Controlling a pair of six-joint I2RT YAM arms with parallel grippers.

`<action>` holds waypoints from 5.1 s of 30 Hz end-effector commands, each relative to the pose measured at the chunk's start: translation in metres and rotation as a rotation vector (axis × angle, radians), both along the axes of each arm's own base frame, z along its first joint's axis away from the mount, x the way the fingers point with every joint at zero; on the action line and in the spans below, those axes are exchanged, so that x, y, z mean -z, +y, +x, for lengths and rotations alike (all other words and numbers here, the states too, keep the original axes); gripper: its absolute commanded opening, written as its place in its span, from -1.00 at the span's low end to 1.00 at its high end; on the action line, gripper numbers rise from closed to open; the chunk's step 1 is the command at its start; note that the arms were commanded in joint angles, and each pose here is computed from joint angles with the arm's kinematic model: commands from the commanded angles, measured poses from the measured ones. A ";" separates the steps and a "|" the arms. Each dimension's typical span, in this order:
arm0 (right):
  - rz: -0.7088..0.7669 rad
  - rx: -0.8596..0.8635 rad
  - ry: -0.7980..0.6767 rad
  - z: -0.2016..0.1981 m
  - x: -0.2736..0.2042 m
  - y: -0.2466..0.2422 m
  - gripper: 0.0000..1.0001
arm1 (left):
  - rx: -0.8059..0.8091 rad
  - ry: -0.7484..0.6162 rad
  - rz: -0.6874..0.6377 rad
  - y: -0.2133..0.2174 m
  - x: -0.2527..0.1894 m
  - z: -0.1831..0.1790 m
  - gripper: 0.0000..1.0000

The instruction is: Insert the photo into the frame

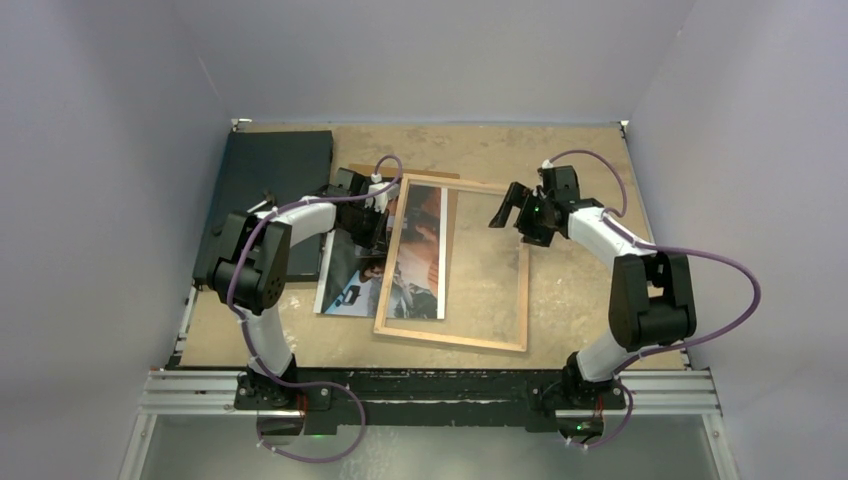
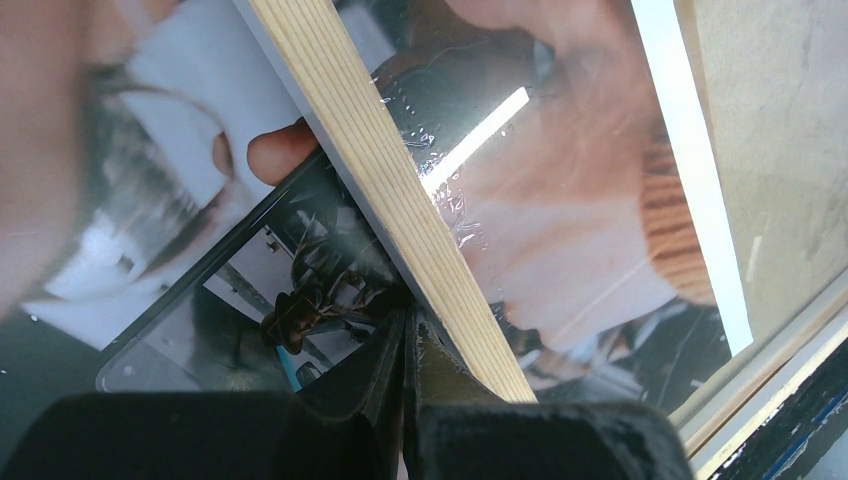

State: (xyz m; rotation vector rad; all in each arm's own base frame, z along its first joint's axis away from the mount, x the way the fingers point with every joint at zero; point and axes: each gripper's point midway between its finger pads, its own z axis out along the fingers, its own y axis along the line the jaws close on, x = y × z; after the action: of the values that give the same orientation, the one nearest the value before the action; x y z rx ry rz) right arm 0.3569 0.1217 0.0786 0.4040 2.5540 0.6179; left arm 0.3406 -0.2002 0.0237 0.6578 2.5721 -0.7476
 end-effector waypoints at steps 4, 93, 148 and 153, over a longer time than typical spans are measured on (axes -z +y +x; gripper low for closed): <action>-0.061 -0.013 -0.047 0.012 -0.011 0.007 0.97 | 0.021 -0.021 -0.038 -0.008 -0.009 0.000 -1.00; -0.227 -0.018 0.117 -0.076 0.032 0.003 0.25 | 0.015 -0.043 -0.034 0.006 -0.014 0.003 -1.00; -0.146 0.145 -0.005 -0.046 -0.016 -0.067 0.61 | 0.285 -0.172 -0.051 -0.182 -0.010 0.012 -1.00; -0.154 0.143 -0.012 -0.047 -0.020 -0.068 0.64 | 0.283 -0.195 -0.056 -0.183 -0.024 0.016 -1.00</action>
State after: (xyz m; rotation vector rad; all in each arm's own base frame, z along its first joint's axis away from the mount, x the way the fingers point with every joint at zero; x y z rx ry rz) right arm 0.3134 0.0557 0.0912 0.5485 2.5153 0.3738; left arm 0.3503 -0.3720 0.0297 1.0513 2.3437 -0.7712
